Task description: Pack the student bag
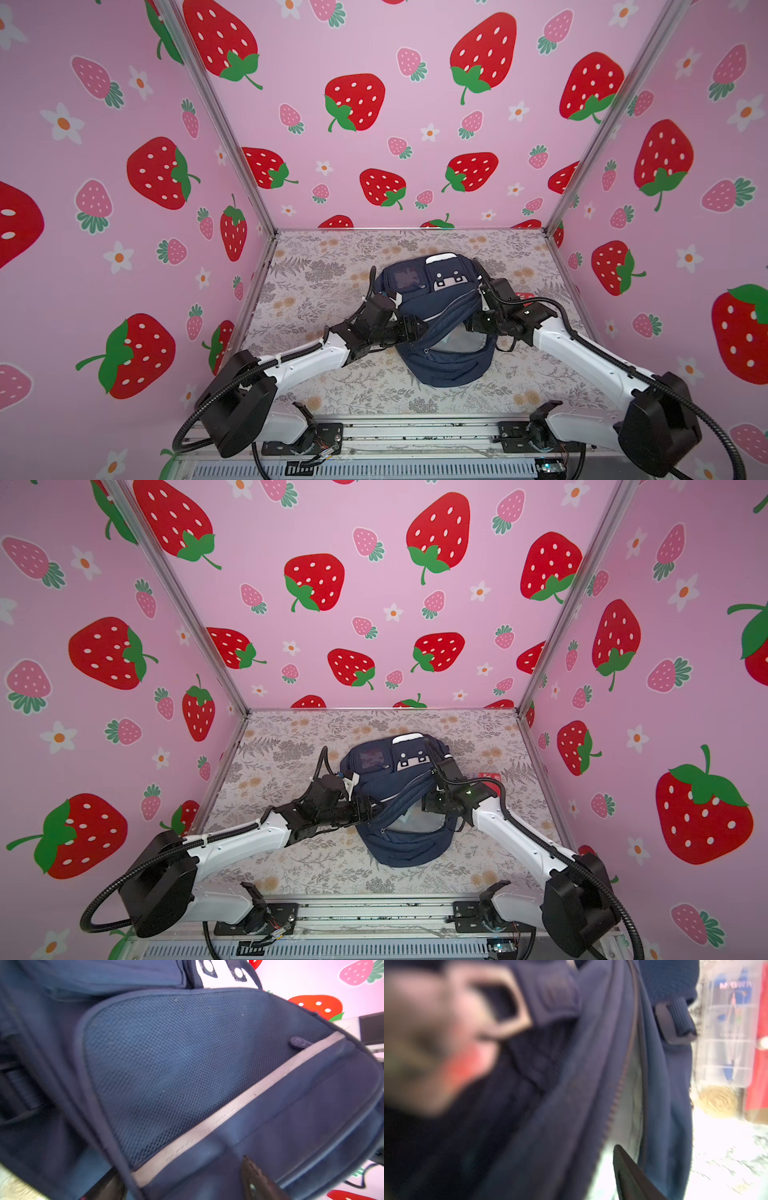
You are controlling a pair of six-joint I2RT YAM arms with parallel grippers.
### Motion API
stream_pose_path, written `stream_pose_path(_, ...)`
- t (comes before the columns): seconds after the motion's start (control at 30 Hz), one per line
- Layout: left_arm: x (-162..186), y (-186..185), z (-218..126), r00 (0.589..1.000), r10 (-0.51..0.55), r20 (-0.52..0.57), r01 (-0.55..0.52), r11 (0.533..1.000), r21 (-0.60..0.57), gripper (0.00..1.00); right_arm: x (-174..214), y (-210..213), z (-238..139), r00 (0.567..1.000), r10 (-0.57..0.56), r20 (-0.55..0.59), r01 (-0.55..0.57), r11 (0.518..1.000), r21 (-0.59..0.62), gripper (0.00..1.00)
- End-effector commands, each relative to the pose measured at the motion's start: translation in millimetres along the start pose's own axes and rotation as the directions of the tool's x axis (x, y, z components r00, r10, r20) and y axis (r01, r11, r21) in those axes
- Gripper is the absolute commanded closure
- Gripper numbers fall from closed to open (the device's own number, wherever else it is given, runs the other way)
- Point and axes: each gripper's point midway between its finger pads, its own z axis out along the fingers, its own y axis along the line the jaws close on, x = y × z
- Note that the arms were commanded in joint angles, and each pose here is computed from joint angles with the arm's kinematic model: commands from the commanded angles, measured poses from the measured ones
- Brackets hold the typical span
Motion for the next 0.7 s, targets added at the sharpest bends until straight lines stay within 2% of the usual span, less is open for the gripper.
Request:
stream_pose_path(0.0,-11.9,-26.9,-5.7,0.978,0.208,-0.005,-0.208,0.977,-0.053,0.16,4.4,-9.1,-8.0,0.999,-0.034,0.007,0.034,0.999,0.028,0.34)
stream_pose_path(0.03,-9.2,-29.5,-10.1,0.95,0.313,-0.027,-0.314,0.944,-0.104,0.16,3.5,-12.4,-5.8,0.999,-0.042,0.004,0.041,0.998,0.042,0.34)
stream_pose_path(0.07,-10.7,-29.5,-16.8,0.903,0.428,-0.038,-0.428,0.887,-0.176,0.15,2.5,-15.5,-3.3,0.999,-0.044,-0.005,0.044,0.998,0.048,0.34)
stream_pose_path(0.17,-3.7,-39.1,-29.6,0.755,0.639,-0.15,-0.655,0.726,-0.208,0.12,-2.2,-17.1,2.6,0.997,-0.063,-0.039,0.065,0.997,0.035,0.36)
stream_pose_path(0.27,-3.9,-29.0,-27.1,0.628,0.728,-0.276,-0.778,0.586,-0.226,0.11,-11.7,-18.2,1.7,0.995,-0.09,-0.041,0.092,0.995,0.045,0.36)
stream_pose_path(0.33,-1.5,-15.8,-20.7,0.567,0.739,-0.364,-0.824,0.518,-0.23,0.11,-15.9,-18.1,3.1,0.995,-0.09,-0.046,0.091,0.995,0.034,0.36)
stream_pose_path(0.37,3.3,-10.1,-16.8,0.542,0.738,-0.402,-0.839,0.501,-0.211,0.11,-16.3,-17.2,4.5,0.995,-0.09,-0.05,0.091,0.996,0.023,0.36)
stream_pose_path(0.43,11.0,-5.9,-10.2,0.514,0.742,-0.431,-0.855,0.483,-0.187,0.11,-16.9,-15.7,6.1,0.995,-0.087,-0.051,0.088,0.996,0.005,0.36)
stream_pose_path(0.53,9.5,-4.5,-5.7,0.513,0.752,-0.414,-0.857,0.476,-0.198,0.11,-17.3,-11.4,7.7,0.995,-0.087,-0.048,0.086,0.996,-0.027,0.37)
stream_pose_path(0.6,-2.7,-0.9,-7.2,0.509,0.752,-0.419,-0.86,0.439,-0.259,0.12,-18.3,-9.0,7.0,0.995,-0.086,-0.04,0.085,0.996,-0.041,0.37)
stream_pose_path(0.67,-11.2,-2.6,-5.0,0.488,0.762,-0.425,-0.872,0.403,-0.279,0.17,-19.2,-9.2,6.1,0.996,-0.084,-0.032,0.083,0.996,-0.041,0.37)
